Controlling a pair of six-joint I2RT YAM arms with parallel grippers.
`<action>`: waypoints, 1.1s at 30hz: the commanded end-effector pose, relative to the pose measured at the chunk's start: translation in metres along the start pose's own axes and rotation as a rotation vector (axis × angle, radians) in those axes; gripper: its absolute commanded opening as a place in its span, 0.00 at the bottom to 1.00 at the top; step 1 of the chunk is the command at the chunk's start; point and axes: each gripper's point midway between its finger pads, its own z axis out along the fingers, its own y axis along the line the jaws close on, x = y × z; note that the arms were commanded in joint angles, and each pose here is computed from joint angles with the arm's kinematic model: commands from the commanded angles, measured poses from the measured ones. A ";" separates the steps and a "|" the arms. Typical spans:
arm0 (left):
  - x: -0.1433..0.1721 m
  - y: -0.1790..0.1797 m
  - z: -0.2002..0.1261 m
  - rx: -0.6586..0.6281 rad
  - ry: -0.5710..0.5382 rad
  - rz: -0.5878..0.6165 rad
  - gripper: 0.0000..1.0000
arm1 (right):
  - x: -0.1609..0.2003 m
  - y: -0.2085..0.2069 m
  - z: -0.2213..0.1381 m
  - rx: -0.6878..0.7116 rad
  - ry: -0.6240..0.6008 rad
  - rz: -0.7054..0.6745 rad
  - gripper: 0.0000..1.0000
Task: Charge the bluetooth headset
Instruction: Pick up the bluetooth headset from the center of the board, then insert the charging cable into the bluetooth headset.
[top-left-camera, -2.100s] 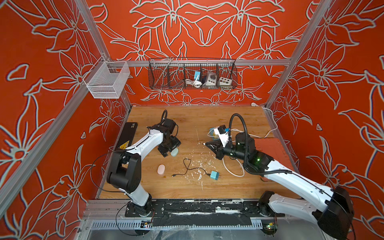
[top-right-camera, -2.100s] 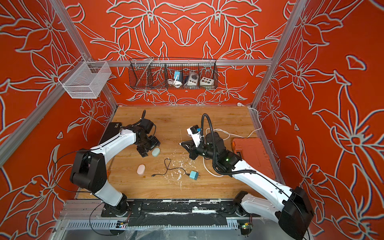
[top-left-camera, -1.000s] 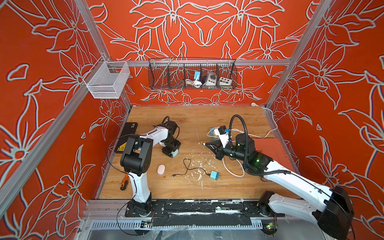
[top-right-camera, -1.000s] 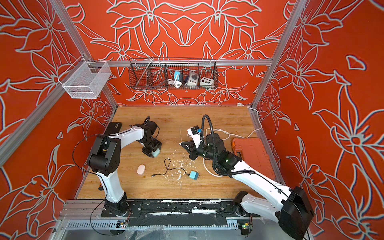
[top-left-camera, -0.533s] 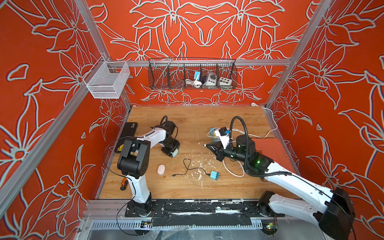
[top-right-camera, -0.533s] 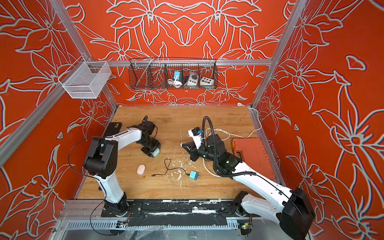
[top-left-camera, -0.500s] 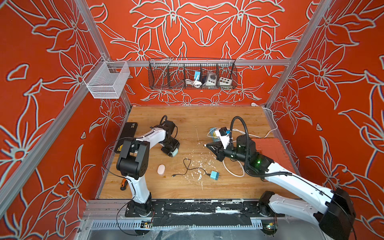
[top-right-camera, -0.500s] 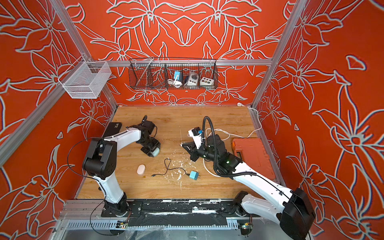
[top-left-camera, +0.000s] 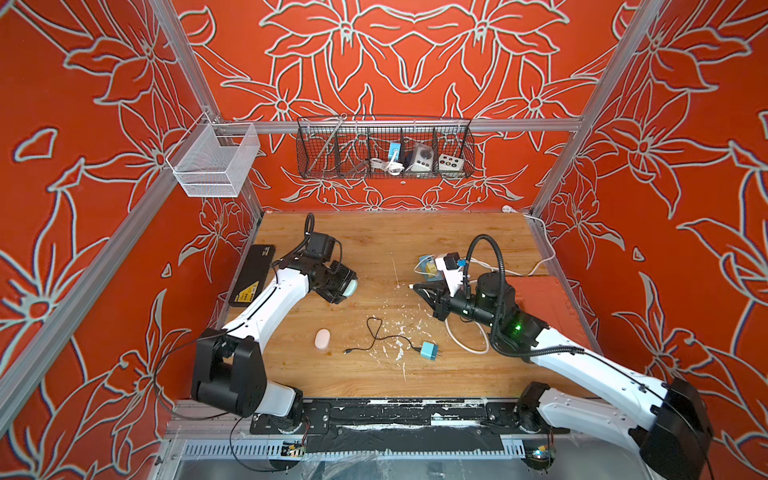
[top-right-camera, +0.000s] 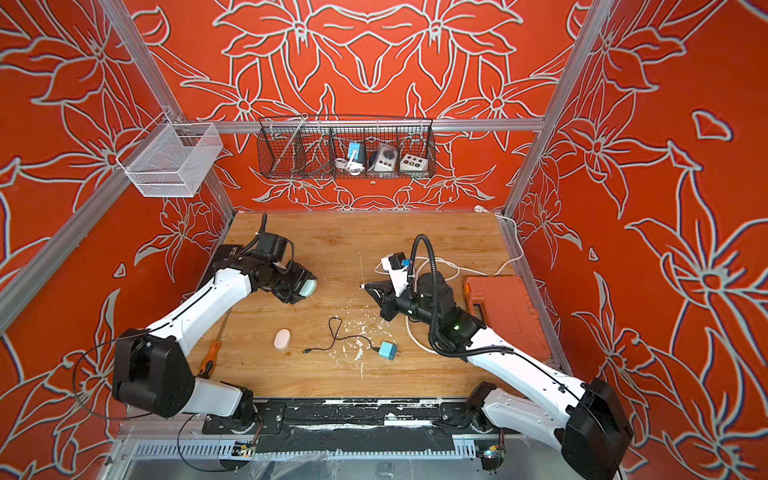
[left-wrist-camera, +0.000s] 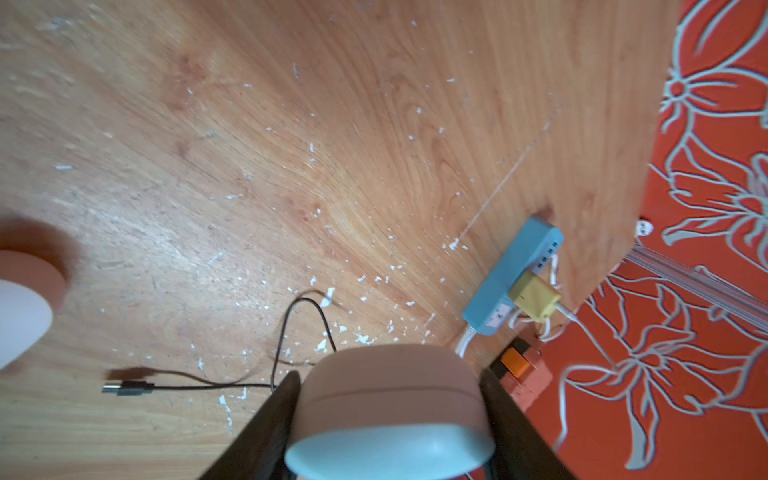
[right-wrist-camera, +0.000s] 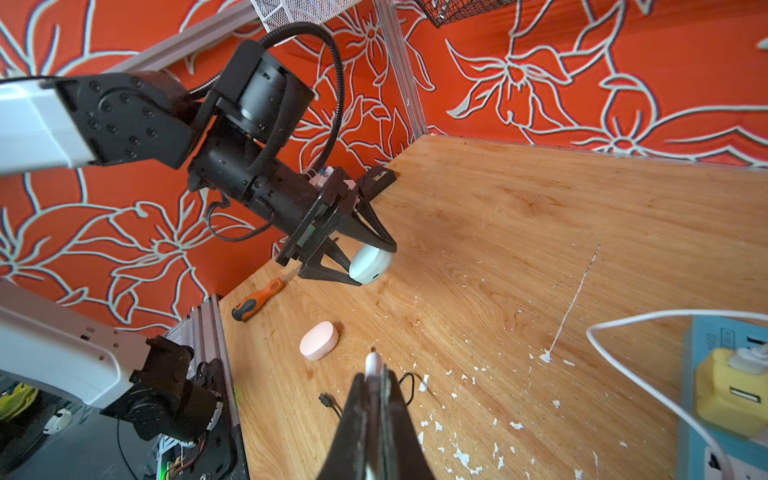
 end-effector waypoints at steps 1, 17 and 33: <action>0.006 -0.015 -0.017 0.118 0.007 -0.026 0.57 | -0.009 0.002 0.005 -0.013 -0.059 0.042 0.00; 0.033 -0.048 -0.070 0.516 -0.022 -0.022 0.56 | -0.021 0.019 0.035 -0.087 -0.228 0.111 0.00; 0.065 -0.067 -0.081 0.624 0.008 0.004 0.57 | -0.019 0.037 0.054 -0.101 -0.321 0.082 0.00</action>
